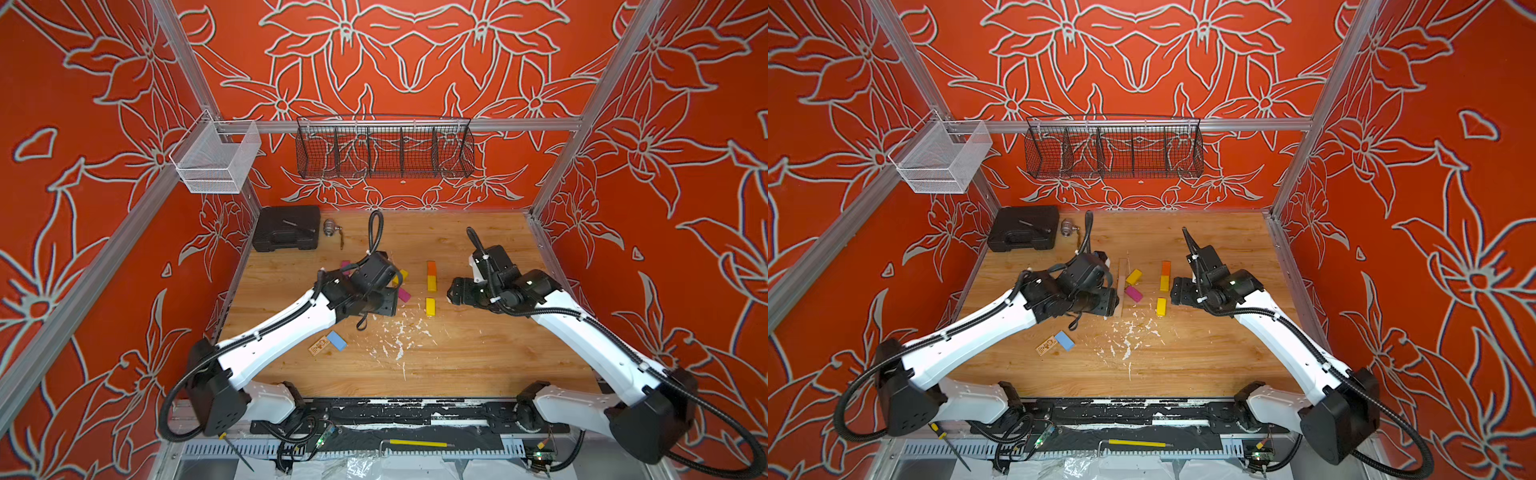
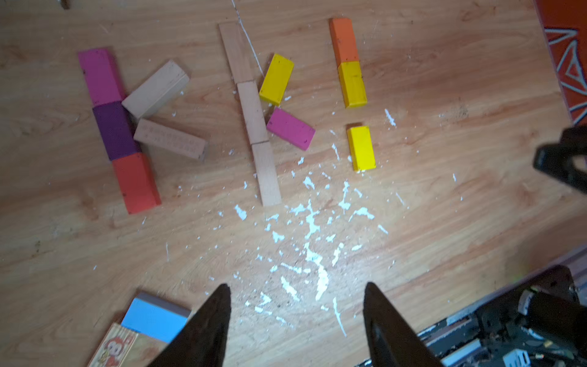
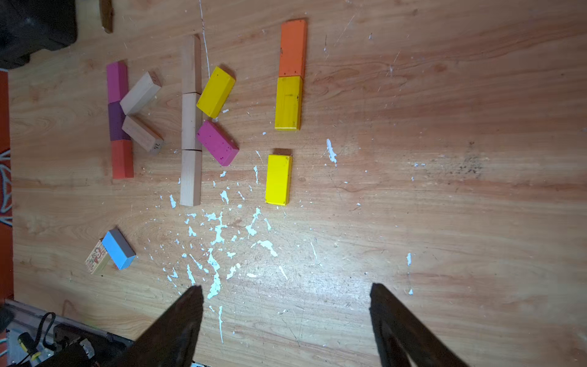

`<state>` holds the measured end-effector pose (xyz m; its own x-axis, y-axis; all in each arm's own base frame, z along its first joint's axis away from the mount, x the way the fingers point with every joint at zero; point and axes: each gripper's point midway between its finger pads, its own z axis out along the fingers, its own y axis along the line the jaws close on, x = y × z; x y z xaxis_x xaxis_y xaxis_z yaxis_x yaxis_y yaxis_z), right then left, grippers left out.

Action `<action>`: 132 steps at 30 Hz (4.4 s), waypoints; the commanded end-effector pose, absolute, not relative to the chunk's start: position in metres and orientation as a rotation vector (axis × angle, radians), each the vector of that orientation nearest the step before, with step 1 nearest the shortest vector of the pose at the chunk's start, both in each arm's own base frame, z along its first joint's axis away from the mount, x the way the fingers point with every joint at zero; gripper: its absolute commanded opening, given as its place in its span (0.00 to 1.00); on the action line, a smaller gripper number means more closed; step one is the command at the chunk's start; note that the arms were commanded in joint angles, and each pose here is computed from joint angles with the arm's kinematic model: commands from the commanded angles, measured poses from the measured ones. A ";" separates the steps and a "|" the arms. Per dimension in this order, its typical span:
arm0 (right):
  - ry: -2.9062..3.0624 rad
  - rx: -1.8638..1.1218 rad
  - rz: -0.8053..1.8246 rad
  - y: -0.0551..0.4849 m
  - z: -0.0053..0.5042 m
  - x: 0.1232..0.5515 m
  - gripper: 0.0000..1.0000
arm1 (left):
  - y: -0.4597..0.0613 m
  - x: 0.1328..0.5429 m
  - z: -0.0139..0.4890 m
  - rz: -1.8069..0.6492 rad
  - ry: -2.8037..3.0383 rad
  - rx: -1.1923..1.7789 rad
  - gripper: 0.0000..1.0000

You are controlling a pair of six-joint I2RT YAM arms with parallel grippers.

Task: Assemble the letter k with building blocks
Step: Assemble the building block at the center of the board.

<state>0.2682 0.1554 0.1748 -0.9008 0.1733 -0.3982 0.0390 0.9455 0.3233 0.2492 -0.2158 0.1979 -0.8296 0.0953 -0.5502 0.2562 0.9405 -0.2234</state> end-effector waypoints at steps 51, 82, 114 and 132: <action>2.867 0.157 0.169 0.217 0.034 0.325 0.40 | -0.227 0.158 0.180 -0.541 1.853 1.429 0.97; 2.861 0.205 0.118 0.212 0.030 0.328 0.32 | -0.228 0.161 0.178 -0.527 1.864 1.432 0.97; 2.847 0.209 0.081 0.201 0.028 0.341 0.37 | -0.229 0.162 0.176 -0.531 1.876 1.436 0.97; 2.820 0.239 0.117 0.198 0.045 0.335 0.42 | -0.230 0.162 0.176 -0.535 1.875 1.438 0.97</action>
